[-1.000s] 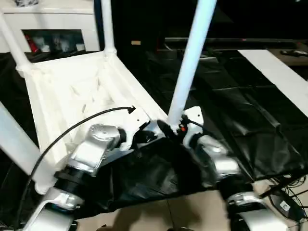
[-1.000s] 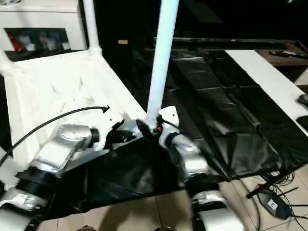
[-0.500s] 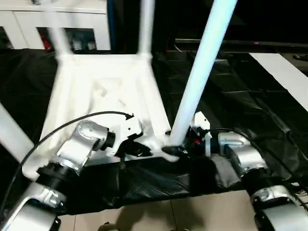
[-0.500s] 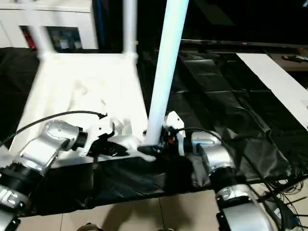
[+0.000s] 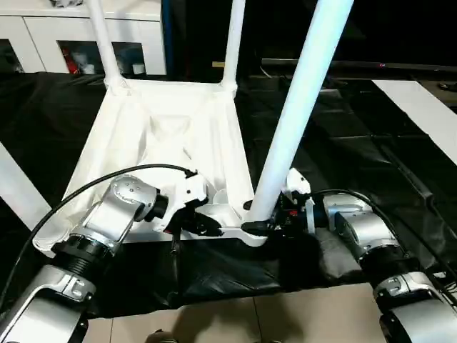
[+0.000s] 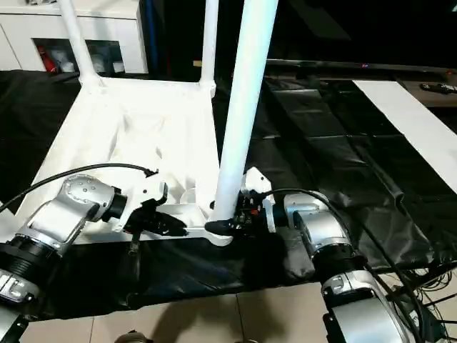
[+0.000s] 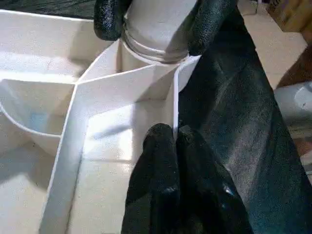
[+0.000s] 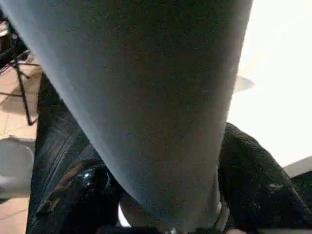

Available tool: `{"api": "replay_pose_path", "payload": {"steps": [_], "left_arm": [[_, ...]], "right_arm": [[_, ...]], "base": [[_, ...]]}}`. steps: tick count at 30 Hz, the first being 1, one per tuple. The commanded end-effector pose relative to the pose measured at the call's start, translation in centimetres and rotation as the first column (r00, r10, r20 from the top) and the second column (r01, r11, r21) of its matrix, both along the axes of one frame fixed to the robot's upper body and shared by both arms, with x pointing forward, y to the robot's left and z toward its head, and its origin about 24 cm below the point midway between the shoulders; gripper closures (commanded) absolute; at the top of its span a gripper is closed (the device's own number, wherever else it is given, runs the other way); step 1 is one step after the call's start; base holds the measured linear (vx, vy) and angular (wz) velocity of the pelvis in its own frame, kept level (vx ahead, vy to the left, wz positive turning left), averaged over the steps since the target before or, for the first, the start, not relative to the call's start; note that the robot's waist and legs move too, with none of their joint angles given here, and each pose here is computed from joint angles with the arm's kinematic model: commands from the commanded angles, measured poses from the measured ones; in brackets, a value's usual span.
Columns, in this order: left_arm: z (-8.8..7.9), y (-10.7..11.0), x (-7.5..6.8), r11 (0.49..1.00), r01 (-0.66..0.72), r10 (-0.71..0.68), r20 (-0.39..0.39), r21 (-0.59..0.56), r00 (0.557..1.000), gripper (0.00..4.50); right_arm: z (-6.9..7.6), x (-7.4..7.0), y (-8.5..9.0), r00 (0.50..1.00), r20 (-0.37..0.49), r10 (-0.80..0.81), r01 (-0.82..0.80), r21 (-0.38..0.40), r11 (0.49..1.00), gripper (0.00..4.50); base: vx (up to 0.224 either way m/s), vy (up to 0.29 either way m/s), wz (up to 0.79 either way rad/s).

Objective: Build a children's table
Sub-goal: Rotate leg to tighten

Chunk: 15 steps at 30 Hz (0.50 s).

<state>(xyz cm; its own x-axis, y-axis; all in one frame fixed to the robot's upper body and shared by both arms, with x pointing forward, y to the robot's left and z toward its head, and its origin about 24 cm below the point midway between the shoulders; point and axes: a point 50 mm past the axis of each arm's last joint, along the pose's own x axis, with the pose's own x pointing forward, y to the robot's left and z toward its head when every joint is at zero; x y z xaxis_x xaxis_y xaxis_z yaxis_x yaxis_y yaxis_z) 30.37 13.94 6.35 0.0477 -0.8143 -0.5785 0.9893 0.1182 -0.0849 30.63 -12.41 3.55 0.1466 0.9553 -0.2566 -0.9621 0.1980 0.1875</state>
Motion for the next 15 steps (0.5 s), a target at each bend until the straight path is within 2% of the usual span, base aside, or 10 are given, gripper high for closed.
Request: {"api": "replay_pose_path", "payload": {"steps": [1,3,4,6,8,9,10,12,14,15], "left_arm": [[1.0,-1.4,0.7,0.996,-0.052,0.056,0.060,-0.071,0.997,4.50],[1.1,-1.6,1.1,0.982,-0.165,0.173,0.086,-0.095,0.981,4.50],[1.2,-1.6,1.2,0.980,-0.175,0.184,0.089,-0.097,0.979,4.50],[1.1,-1.8,1.1,0.972,-0.214,0.224,0.110,-0.097,0.968,4.50],[1.1,-2.1,1.0,0.956,-0.266,0.279,0.113,-0.120,0.954,4.50],[1.0,-2.4,0.6,0.946,-0.294,0.310,0.115,-0.135,0.944,4.50],[0.9,-2.6,0.4,0.944,-0.300,0.316,0.116,-0.138,0.942,4.50],[0.7,-2.9,0.2,0.944,-0.294,0.312,0.116,-0.147,0.943,4.50],[0.5,-3.2,-0.1,0.959,-0.237,0.258,0.136,-0.156,0.957,4.50],[0.4,-3.2,-0.2,0.961,-0.228,0.250,0.141,-0.154,0.958,4.50]], "right_arm": [[-1.1,-0.3,0.8,0.996,-0.045,-0.081,0.082,0.014,0.997,2.03],[-2.2,0.1,0.9,0.955,-0.026,-0.296,0.297,0.010,0.955,2.04],[-2.3,0.1,0.9,0.948,-0.024,-0.318,0.318,0.009,0.948,2.04],[-3.0,0.2,1.0,0.903,-0.031,-0.429,0.429,-0.003,0.903,2.05],[-3.4,0.4,1.5,0.849,-0.042,-0.527,0.527,0.000,0.850,2.06],[-3.6,0.6,2.3,0.788,-0.049,-0.614,0.615,0.004,0.788,2.07],[-3.6,0.6,2.9,0.768,-0.056,-0.638,0.640,0.017,0.768,2.07],[-3.3,0.6,3.7,0.758,-0.041,-0.650,0.652,0.032,0.758,2.07],[-2.8,0.6,4.5,0.790,0.044,-0.611,0.610,0.038,0.792,2.07],[-2.7,0.6,4.5,0.794,0.053,-0.605,0.604,0.038,0.796,1.72]], "base": [[0.000,0.000,0.00],[0.000,0.000,0.00],[0.000,0.000,0.00],[0.000,0.000,0.00],[0.000,0.000,0.00],[0.000,0.000,0.00],[0.000,0.000,0.00],[0.000,0.000,0.00],[0.000,0.000,0.00],[0.000,0.000,0.00]]}}
